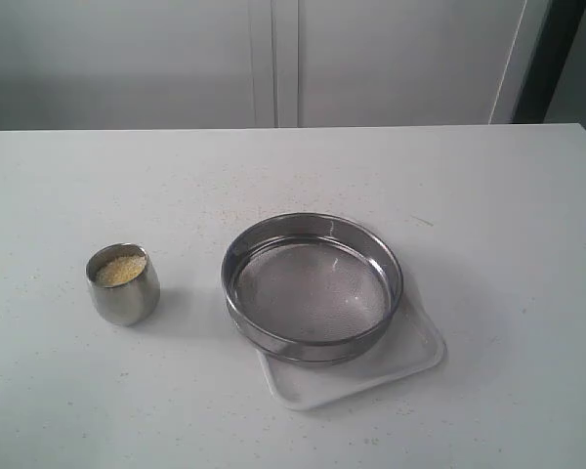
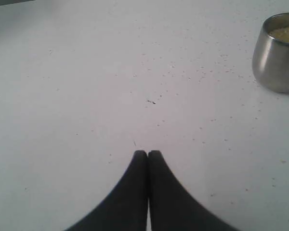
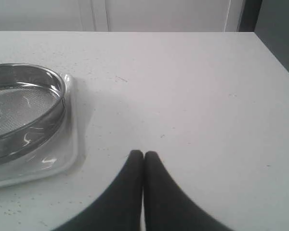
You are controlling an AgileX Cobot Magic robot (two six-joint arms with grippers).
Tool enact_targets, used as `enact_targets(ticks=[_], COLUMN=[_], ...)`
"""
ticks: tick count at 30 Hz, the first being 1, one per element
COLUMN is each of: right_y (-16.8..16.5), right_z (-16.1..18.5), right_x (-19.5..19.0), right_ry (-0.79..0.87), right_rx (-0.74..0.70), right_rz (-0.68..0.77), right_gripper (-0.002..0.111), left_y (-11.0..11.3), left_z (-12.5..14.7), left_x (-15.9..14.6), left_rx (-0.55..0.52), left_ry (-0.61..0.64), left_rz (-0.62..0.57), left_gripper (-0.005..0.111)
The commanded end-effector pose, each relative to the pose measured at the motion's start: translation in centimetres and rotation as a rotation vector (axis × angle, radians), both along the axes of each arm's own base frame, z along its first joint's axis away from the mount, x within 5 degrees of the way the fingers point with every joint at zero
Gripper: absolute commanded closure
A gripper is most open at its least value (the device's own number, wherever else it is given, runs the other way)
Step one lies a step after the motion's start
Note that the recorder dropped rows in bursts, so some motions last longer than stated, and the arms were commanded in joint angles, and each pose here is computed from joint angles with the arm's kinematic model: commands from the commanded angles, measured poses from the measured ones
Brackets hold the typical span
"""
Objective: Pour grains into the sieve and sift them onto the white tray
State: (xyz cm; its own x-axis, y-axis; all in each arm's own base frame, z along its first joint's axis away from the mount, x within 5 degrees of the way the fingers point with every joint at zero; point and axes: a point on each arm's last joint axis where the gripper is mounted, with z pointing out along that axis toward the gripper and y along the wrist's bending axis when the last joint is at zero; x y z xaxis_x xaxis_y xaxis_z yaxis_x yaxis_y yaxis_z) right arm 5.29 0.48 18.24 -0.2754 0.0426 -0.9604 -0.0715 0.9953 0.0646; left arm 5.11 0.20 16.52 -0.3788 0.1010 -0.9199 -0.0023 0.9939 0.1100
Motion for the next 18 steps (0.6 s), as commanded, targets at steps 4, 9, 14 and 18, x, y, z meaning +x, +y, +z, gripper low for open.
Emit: enact_targets(ticks=[4,9,14,18], right_y=[0.0,0.0,0.0,0.0], right_z=[-0.1,-0.1,-0.1,-0.1], right_x=[0.0,0.0,0.0,0.0], right_ry=[-0.012,-0.012,-0.012,-0.012], right_rx=[-0.010,-0.010,-0.010,-0.010], right_rz=[0.002,0.002,0.002,0.002], right_gripper=[0.108,0.108,0.108,0.108], left_y=[0.0,0.0,0.1,0.1], left_z=[0.9,1.7,2.4,3.2], left_x=[0.3,0.5,0.6,0.6], left_rx=[0.003,0.009,0.004,0.009], left_ry=[-0.111,-0.207,-0.278,-0.373], left_rz=[-0.002,0.001,0.005,0.007], left_gripper=[0.107,0.107,0.107,0.107])
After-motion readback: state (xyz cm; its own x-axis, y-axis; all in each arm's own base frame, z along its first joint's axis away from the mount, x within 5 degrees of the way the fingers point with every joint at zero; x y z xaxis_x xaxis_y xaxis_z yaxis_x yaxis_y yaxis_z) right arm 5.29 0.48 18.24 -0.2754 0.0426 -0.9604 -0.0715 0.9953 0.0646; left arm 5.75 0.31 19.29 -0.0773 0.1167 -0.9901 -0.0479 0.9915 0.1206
